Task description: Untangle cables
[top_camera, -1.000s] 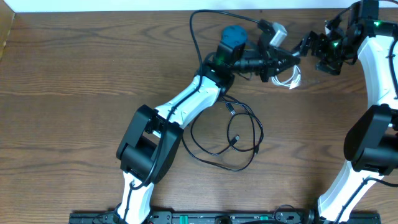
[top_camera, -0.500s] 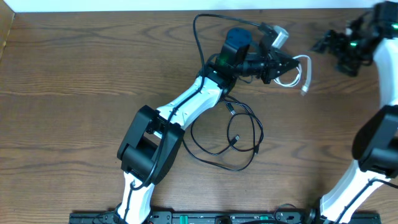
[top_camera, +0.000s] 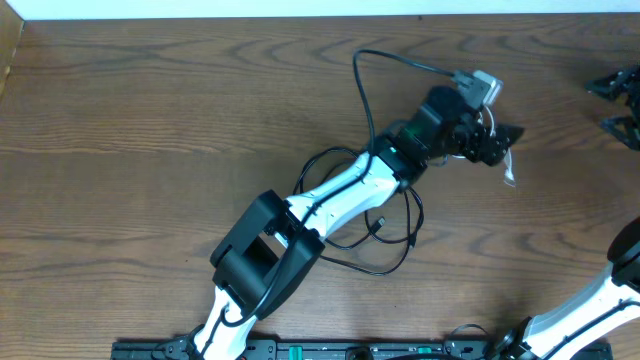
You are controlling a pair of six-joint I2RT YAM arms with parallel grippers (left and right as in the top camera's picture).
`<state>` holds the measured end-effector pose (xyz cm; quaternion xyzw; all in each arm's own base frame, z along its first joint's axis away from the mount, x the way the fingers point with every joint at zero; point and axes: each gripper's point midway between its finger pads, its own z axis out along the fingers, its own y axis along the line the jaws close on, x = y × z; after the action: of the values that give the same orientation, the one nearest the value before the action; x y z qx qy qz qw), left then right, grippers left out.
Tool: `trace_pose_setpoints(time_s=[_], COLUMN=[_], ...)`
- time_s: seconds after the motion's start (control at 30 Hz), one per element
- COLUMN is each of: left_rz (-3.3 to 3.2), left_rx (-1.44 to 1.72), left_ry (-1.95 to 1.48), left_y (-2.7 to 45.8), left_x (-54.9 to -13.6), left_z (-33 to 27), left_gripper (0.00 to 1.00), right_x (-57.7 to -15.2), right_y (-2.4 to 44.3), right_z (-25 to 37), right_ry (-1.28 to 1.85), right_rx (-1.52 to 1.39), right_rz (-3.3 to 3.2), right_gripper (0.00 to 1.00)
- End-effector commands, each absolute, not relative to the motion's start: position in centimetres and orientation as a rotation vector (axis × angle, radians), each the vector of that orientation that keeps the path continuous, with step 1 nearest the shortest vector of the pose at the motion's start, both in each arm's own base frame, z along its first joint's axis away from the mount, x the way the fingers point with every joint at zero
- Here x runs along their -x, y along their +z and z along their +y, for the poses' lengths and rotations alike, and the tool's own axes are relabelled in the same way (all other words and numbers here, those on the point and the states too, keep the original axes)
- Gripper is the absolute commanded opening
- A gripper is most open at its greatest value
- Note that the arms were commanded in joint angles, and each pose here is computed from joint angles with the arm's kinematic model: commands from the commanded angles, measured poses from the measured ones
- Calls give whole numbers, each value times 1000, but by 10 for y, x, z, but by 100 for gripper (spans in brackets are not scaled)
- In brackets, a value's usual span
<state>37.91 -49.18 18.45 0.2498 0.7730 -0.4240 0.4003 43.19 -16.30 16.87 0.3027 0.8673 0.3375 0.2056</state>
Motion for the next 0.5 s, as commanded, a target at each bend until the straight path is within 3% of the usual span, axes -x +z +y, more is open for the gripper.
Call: trace_pose_setpoints(time_s=[0.0,0.23,0.47], left_rz=[2003,2205,2280], left_rx=[-542,-504,-448], left_ry=[-953,-795,-619], left_y=[175,140,188], left_x=[-405,-428,-445], left_z=[-471,-412,-310], left_gripper=[98,98,98], right_x=[-441,-448,-458], right_y=[185,166,151], right_z=[-140,-100,-32], right_ry=[979,842,705], right_rx=[-676,-566,-403], right_rz=[2413,2579,2729], right_gripper=[99,99,99])
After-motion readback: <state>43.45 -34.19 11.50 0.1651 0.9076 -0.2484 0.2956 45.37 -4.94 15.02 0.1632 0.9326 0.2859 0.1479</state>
